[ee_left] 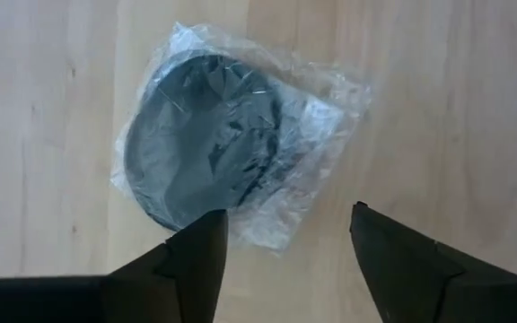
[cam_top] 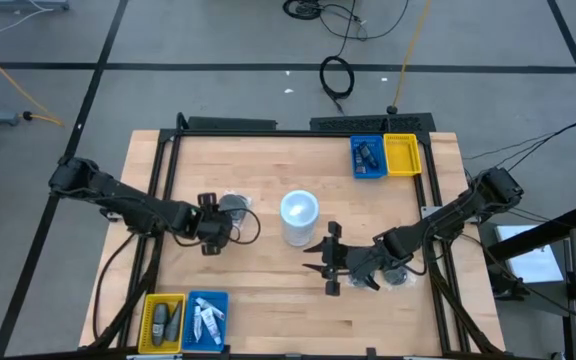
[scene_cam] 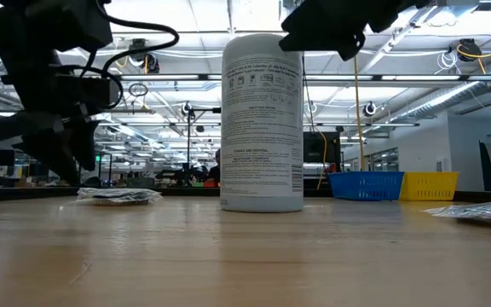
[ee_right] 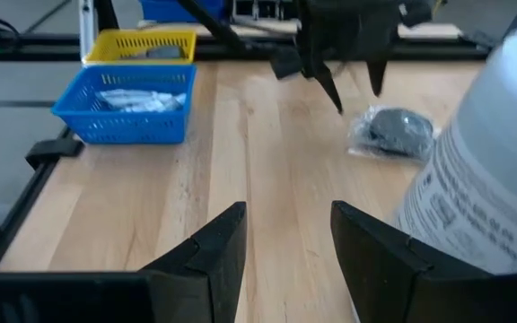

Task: Pick & Place Travel size toiletries
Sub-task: Put the black hairbrush into the top yellow bin

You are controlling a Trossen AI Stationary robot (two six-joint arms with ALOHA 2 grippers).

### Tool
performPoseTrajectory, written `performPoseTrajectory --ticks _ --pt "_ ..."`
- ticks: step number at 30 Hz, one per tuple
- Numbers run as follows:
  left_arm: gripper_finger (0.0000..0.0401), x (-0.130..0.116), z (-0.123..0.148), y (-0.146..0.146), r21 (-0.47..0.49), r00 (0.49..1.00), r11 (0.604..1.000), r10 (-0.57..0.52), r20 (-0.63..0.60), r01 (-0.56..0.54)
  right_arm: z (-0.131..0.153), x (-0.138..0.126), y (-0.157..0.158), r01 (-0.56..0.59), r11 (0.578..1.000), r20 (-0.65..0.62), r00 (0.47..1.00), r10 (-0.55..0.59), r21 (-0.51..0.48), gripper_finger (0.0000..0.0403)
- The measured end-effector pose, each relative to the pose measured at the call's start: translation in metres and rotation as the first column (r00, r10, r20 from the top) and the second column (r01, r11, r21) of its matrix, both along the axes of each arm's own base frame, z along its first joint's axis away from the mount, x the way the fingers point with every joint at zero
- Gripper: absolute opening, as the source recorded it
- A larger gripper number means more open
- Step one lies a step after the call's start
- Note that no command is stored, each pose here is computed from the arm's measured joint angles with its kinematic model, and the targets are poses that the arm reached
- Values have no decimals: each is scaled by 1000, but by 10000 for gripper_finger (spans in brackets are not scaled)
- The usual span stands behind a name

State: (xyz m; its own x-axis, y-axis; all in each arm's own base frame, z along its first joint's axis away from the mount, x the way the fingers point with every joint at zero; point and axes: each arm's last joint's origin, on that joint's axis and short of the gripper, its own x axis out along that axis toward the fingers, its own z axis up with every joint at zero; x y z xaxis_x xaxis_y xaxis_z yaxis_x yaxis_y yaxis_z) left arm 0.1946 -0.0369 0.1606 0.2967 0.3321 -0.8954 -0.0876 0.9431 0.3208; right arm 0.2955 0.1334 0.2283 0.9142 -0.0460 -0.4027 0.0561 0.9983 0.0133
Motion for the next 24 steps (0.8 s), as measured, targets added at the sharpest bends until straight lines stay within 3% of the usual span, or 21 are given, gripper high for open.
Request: performPoseTrajectory --ticks 6,14,24 --pt "226 2 -3 11 81 997 995 58 43 -61 3 1 1 -17 1000 25 1000 17 -3 155" --pt "196 1 -14 18 5 999 1000 31 44 -31 2 1 1 -33 999 20 999 33 2 155" --pt "186 -3 -26 28 -3 995 998 71 75 -71 2 1 1 -33 999 19 999 33 2 155"
